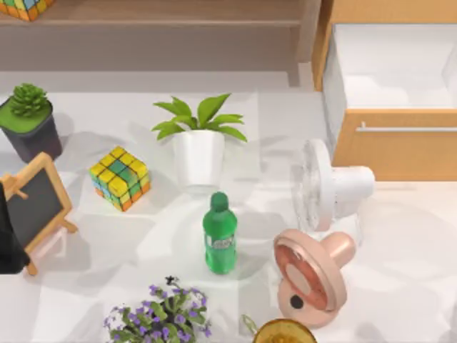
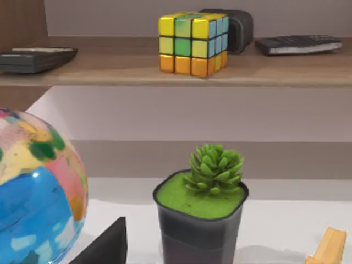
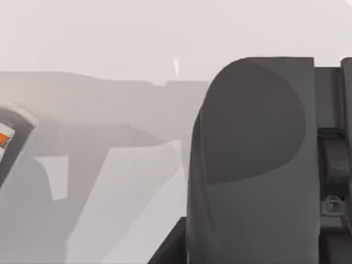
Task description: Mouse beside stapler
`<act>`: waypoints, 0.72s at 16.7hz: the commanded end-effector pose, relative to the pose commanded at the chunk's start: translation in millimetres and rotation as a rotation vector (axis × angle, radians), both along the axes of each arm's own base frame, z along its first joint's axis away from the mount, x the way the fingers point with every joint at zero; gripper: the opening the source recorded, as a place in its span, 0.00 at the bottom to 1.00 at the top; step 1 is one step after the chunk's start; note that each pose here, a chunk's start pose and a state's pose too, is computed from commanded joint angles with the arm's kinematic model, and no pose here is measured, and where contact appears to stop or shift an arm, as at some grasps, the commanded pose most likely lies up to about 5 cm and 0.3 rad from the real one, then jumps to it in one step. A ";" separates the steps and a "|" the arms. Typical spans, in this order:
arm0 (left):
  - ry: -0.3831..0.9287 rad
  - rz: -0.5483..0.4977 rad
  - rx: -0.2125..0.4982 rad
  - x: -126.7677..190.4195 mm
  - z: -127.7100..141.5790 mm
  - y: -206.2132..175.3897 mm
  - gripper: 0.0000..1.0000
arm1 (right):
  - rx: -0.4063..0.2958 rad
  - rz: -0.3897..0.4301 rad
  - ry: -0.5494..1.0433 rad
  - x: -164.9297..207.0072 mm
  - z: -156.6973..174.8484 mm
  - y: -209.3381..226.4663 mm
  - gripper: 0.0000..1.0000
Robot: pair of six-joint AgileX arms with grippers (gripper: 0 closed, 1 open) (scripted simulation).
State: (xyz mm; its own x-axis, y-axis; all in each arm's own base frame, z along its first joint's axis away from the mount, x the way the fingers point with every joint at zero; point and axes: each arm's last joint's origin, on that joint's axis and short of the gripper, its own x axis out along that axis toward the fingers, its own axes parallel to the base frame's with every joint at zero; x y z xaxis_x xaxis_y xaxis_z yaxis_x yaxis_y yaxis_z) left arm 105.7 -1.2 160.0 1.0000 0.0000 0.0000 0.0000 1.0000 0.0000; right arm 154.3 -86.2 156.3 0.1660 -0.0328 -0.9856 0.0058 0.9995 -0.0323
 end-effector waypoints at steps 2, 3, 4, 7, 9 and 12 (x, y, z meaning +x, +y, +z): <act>0.000 0.000 0.000 0.0 0.0 0.0 1.00 | -0.004 0.000 -0.007 0.7 -0.4 -0.3 0.00; 0.000 0.000 0.000 0.0 0.0 0.0 1.00 | -0.005 0.000 -0.007 0.8 -1.0 -0.4 0.00; 0.000 0.000 0.000 0.0 0.0 0.0 1.00 | -0.004 0.000 -0.006 0.8 -2.0 -0.3 0.00; 0.000 0.000 0.000 0.0 0.0 0.0 1.00 | 0.005 0.000 0.014 -0.5 -7.8 0.7 0.00; 0.000 0.000 0.000 0.0 0.0 0.0 1.00 | 0.021 -0.001 0.044 -3.1 -14.6 2.1 0.00; 0.000 0.000 0.000 0.0 0.0 0.0 1.00 | 0.032 -0.001 0.064 -4.8 -18.8 3.1 0.00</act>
